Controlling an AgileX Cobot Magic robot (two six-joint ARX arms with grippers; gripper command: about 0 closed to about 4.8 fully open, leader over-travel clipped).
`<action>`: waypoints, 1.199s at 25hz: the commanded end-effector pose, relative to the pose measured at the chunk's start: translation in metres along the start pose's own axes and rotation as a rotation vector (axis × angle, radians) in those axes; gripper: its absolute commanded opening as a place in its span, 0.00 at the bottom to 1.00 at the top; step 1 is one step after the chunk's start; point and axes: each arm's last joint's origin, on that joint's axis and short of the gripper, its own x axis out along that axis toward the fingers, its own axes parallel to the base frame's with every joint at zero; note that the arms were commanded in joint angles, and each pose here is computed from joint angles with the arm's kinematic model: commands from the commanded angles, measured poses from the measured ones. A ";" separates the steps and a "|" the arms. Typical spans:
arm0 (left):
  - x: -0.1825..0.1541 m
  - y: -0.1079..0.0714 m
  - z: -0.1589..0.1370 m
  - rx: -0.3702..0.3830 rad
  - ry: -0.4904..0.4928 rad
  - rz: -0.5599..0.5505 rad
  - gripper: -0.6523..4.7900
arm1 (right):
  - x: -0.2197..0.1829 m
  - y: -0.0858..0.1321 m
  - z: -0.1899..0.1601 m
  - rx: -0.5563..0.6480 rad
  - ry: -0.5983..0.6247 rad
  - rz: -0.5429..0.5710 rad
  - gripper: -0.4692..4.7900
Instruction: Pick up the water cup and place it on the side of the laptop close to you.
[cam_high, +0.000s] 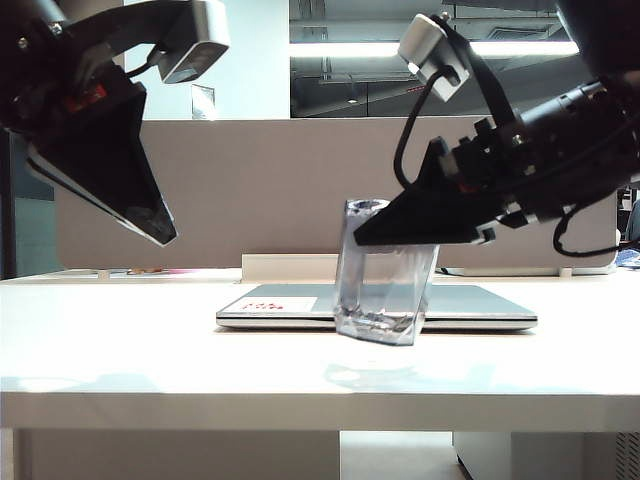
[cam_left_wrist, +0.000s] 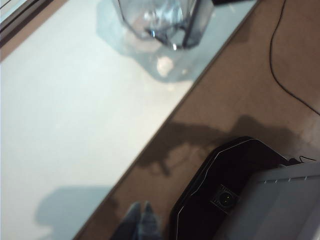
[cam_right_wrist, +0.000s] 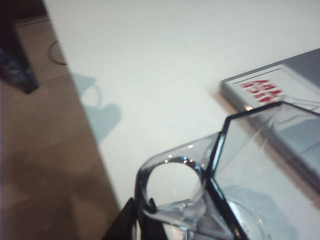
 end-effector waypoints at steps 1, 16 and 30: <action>-0.002 0.000 0.002 0.007 -0.011 0.002 0.11 | 0.001 -0.001 0.001 -0.009 -0.029 0.083 0.09; -0.002 0.000 0.001 0.006 -0.007 0.001 0.11 | 0.005 -0.026 0.000 0.007 0.005 0.181 0.09; -0.002 0.000 0.002 0.007 -0.007 0.001 0.11 | 0.009 -0.031 -0.010 -0.057 0.160 0.066 0.09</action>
